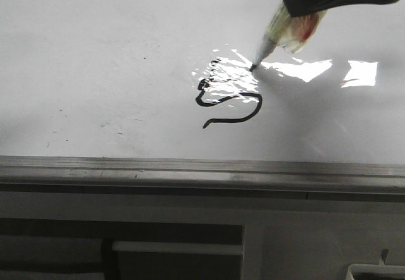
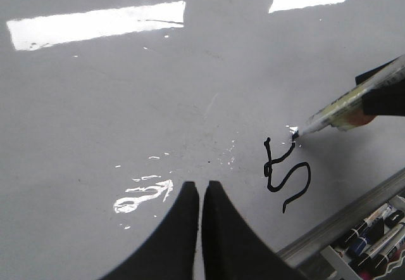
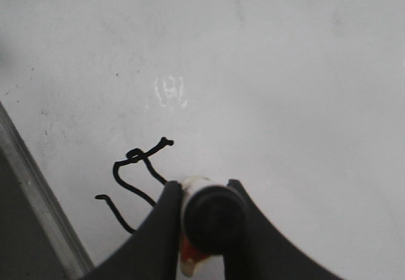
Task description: Write number 5 on whiteboard
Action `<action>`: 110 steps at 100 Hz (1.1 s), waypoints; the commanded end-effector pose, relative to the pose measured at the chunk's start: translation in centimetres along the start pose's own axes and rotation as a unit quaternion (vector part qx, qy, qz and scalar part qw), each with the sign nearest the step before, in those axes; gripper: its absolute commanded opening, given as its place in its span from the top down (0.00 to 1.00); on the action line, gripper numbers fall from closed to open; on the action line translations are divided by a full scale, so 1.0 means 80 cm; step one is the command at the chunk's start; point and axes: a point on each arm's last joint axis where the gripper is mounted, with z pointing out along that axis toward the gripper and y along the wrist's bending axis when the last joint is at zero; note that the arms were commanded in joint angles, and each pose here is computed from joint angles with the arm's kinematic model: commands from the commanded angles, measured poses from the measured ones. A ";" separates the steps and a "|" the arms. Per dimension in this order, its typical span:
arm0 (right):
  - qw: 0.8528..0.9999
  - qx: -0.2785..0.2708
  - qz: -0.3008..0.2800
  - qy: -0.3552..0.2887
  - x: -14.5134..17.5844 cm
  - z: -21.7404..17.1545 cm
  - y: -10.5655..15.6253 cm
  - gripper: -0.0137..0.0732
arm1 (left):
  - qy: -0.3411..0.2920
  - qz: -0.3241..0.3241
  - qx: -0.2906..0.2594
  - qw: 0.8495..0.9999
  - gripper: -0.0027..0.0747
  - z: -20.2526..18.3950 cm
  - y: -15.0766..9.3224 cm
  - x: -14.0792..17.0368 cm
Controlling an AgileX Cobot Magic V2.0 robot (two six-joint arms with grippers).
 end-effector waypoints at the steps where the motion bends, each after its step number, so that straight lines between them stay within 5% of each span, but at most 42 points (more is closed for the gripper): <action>1: 0.994 0.007 -0.020 -0.103 -0.034 -0.027 -0.002 0.89 | -0.026 -0.011 -0.012 1.000 0.99 -0.002 0.002 -0.015; 15: 0.993 -0.016 -0.028 -0.110 -0.038 -0.043 0.010 0.89 | -0.008 -0.007 0.010 1.000 0.95 -0.002 -0.003 -0.011; 40: 0.989 -0.063 -0.053 -0.124 -0.044 -0.036 0.035 0.90 | 0.048 0.092 0.066 0.992 0.50 0.001 -0.015 -0.013; 92: 0.970 -0.132 -0.135 -0.151 -0.050 -0.007 0.082 0.92 | 0.142 0.239 0.223 0.934 0.49 0.047 -0.052 -0.033; 110: 0.971 -0.133 -0.137 -0.145 -0.049 -0.007 0.083 0.92 | 0.134 0.235 0.223 0.937 0.49 0.070 -0.063 -0.031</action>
